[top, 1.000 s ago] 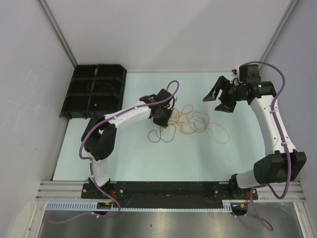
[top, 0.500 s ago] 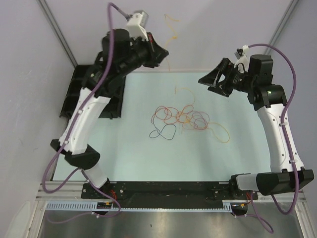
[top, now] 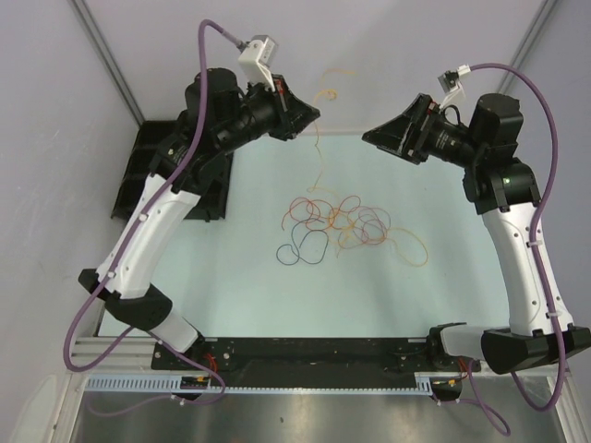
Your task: Untangle the cables
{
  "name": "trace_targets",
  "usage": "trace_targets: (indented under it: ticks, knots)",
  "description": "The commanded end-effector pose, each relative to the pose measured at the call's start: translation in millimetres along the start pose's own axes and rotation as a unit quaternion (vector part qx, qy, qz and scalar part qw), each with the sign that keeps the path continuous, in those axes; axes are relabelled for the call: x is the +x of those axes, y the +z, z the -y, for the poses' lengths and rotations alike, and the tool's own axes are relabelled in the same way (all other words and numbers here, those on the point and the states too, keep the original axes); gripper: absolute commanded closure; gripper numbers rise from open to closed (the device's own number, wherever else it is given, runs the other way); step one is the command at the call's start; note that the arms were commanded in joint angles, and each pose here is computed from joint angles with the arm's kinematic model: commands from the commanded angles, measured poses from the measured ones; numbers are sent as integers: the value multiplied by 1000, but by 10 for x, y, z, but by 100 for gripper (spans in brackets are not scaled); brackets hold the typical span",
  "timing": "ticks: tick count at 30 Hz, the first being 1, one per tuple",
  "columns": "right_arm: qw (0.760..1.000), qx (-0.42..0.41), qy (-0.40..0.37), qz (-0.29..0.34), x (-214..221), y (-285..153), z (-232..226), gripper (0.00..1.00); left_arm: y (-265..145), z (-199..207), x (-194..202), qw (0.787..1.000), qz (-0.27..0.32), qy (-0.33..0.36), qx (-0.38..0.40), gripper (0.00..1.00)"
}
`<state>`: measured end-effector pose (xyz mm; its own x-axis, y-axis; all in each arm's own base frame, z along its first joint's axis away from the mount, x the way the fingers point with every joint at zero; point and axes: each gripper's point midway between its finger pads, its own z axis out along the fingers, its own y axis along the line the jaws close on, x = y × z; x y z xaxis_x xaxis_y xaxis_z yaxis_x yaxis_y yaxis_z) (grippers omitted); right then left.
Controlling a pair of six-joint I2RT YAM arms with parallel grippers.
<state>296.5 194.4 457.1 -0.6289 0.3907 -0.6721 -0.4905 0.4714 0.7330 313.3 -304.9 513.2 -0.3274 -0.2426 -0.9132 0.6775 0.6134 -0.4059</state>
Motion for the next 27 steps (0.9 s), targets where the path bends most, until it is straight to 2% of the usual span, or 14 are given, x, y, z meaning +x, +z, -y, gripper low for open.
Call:
trace_targets:
  ticks: [1, 11, 14, 20, 27]
  knots:
    - [999, -30, -16, 12, -48, -32, -164, 15, -41, -45, -43, 1000, 7, -8, -9, 100]
    - [999, -34, -25, -5, 110, 47, -96, 14, -100, -181, -445, 998, 58, -22, -9, 100]
    - [1000, -6, -27, -9, 212, 159, 180, 14, -104, -136, -516, 998, 64, -25, 5, 100]
    - [994, 80, 14, -77, 537, 418, 900, 18, -112, -110, -568, 997, 69, -37, 21, 100]
    - [981, 98, 30, -164, 1091, 736, 1259, 22, -118, -115, -523, 997, 62, -41, 26, 100]
